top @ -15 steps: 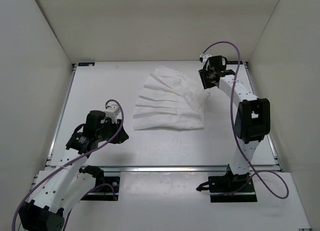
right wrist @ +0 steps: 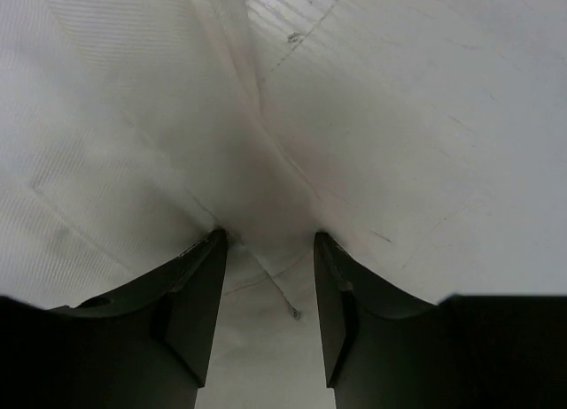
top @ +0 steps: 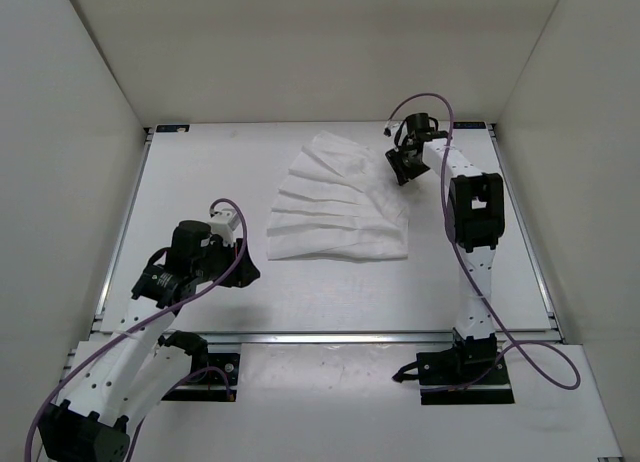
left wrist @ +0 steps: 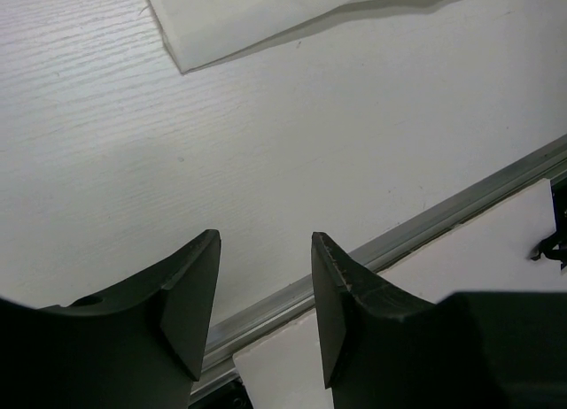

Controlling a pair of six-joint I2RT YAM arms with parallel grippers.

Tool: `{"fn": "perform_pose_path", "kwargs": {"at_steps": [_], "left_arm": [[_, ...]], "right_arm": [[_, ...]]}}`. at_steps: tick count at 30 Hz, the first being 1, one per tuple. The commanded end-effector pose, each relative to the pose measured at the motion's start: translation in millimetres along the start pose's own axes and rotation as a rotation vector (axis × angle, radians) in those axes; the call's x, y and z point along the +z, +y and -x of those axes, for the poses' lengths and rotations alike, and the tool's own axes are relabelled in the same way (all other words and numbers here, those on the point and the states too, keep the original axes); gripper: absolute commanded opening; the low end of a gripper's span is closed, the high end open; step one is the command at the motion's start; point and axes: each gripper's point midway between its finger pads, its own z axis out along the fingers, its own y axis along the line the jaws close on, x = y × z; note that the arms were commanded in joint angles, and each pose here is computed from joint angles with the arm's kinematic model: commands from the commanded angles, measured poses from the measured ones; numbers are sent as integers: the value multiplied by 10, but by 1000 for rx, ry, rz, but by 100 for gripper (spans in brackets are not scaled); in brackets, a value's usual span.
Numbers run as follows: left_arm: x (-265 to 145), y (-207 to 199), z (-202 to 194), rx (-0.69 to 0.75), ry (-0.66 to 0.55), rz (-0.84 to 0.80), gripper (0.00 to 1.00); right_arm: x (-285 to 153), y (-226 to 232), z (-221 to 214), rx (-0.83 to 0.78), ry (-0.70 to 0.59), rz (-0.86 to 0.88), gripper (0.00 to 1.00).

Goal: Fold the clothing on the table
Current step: Flatten the skirt out

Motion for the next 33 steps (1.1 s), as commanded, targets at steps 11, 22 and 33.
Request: {"fn": "perform_pose_path", "kwargs": {"at_steps": [11,22,33], "left_arm": [[7,44,54,-10,-23,10,57],[-159,243,252,-59,-143,94,27],[-234,255,294,-63,-182,118,27]], "right_arm": [[-358,28,145,26,-14,4,0],[-2781,2211,1783,173,-502,583,0],[-3484,1524,1060,701,-718,710,0]]}}
